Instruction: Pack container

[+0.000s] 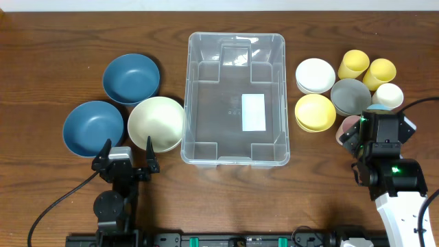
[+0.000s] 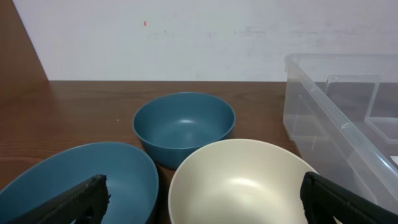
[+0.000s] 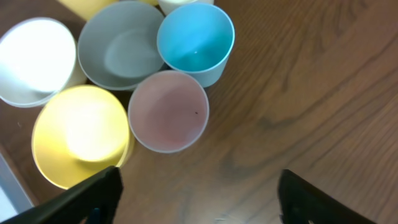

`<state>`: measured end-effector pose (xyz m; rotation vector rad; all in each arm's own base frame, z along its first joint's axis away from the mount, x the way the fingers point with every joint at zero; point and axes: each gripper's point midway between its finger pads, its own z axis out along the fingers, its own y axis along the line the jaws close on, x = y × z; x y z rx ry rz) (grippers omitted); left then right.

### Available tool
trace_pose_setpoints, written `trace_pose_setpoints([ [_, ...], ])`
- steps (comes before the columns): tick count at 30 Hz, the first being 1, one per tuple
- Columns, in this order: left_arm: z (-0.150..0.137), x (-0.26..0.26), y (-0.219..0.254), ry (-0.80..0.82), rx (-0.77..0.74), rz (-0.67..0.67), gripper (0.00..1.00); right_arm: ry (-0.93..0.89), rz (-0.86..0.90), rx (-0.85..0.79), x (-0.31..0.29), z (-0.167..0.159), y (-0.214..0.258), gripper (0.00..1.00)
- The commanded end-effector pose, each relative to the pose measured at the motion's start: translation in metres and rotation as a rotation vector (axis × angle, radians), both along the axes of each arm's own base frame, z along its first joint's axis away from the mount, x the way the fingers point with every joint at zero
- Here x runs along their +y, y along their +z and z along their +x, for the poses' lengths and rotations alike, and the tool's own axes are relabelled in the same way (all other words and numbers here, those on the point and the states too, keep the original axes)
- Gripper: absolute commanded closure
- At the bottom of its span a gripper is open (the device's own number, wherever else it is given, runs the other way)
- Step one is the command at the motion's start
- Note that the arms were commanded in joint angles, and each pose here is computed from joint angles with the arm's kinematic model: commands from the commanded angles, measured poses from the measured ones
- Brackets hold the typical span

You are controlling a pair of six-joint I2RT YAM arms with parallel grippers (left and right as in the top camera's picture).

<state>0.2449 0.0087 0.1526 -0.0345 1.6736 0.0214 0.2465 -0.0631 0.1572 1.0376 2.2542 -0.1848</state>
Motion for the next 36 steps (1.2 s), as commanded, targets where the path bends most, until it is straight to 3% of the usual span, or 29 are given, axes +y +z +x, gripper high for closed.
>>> trace_pose_setpoints([
  [1, -0.001, -0.004, -0.015, -0.020, 0.049, 0.010, 0.02, -0.095, 0.009, -0.049, -0.010, 0.001, 0.004, 0.27],
  [3, -0.001, -0.004, -0.015, -0.020, 0.049, 0.010, 0.02, -0.109, 0.009, -0.068, -0.014, 0.003, 0.004, 0.34],
  [9, -0.001, -0.004, -0.015, -0.020, 0.049, 0.010, 0.02, -0.153, 0.032, -0.088, -0.026, 0.010, -0.006, 0.36],
  [13, -0.001, -0.004, -0.015, -0.020, 0.049, 0.010, 0.02, -0.162, 0.037, -0.047, -0.031, 0.012, -0.022, 0.44],
  [19, -0.001, -0.004, -0.015, -0.020, 0.049, 0.010, 0.02, -0.161, 0.032, -0.022, -0.035, 0.024, -0.041, 0.48],
  [36, -0.001, -0.004, -0.015, -0.020, 0.049, 0.010, 0.02, -0.091, 0.046, 0.039, -0.029, 0.032, -0.058, 0.42],
])
